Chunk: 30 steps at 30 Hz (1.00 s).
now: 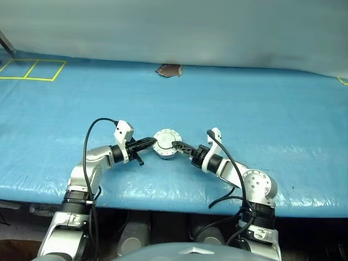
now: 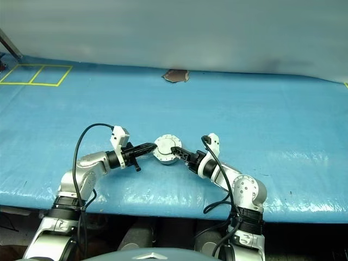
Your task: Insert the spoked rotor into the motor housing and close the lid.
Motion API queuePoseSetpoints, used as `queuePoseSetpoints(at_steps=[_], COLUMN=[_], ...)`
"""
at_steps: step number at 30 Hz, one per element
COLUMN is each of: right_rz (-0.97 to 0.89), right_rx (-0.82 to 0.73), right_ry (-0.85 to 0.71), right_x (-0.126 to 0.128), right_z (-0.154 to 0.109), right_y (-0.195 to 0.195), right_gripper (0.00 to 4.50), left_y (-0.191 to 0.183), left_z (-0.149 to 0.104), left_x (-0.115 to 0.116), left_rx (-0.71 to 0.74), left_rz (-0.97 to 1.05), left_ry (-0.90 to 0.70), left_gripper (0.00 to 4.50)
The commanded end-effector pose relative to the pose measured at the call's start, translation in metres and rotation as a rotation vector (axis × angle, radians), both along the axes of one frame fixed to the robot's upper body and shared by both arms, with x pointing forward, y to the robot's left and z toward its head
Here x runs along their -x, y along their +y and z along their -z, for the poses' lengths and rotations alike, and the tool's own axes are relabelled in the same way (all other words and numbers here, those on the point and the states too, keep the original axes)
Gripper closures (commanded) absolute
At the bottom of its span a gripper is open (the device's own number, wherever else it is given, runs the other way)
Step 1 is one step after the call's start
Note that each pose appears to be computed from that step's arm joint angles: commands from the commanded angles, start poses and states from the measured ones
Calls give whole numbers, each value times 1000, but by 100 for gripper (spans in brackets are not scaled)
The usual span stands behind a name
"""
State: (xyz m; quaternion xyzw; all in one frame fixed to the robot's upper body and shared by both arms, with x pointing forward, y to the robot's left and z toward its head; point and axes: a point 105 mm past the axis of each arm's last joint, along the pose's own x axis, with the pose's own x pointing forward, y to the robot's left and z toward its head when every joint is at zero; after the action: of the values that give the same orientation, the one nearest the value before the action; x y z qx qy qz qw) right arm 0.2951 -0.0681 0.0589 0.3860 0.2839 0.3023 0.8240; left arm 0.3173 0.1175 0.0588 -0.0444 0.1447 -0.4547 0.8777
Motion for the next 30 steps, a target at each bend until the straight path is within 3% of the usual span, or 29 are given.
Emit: queuePoseSetpoints(at_steps=[1,4,11,13,16,24,30], right_rz=[3,2,-19,-19,-18,-6,106], right_rx=[-99,-140,-156,-158,-162,-114,-287], right_ry=[18,11,-5,-3,1,17,25], right_x=[0,-2,-1,-1,0,1,-12], right_z=[-3,-8,-13,-13,-12,-5,-19], right_y=[11,17,23,23,24,24,15], right_gripper=[3,61,287,287,329,330,330], left_y=[-6,-6,-4,-3,-3,0,10], left_z=[16,17,17,18,18,15,-13], left_x=[9,9,8,8,8,3,-11], left_rx=[-24,-28,-33,-35,-35,-26,181], left_rz=[27,25,18,16,13,-16,-143], left_ry=[57,55,54,55,55,38,23], left_gripper=[450,450,450,450,450,450,450])
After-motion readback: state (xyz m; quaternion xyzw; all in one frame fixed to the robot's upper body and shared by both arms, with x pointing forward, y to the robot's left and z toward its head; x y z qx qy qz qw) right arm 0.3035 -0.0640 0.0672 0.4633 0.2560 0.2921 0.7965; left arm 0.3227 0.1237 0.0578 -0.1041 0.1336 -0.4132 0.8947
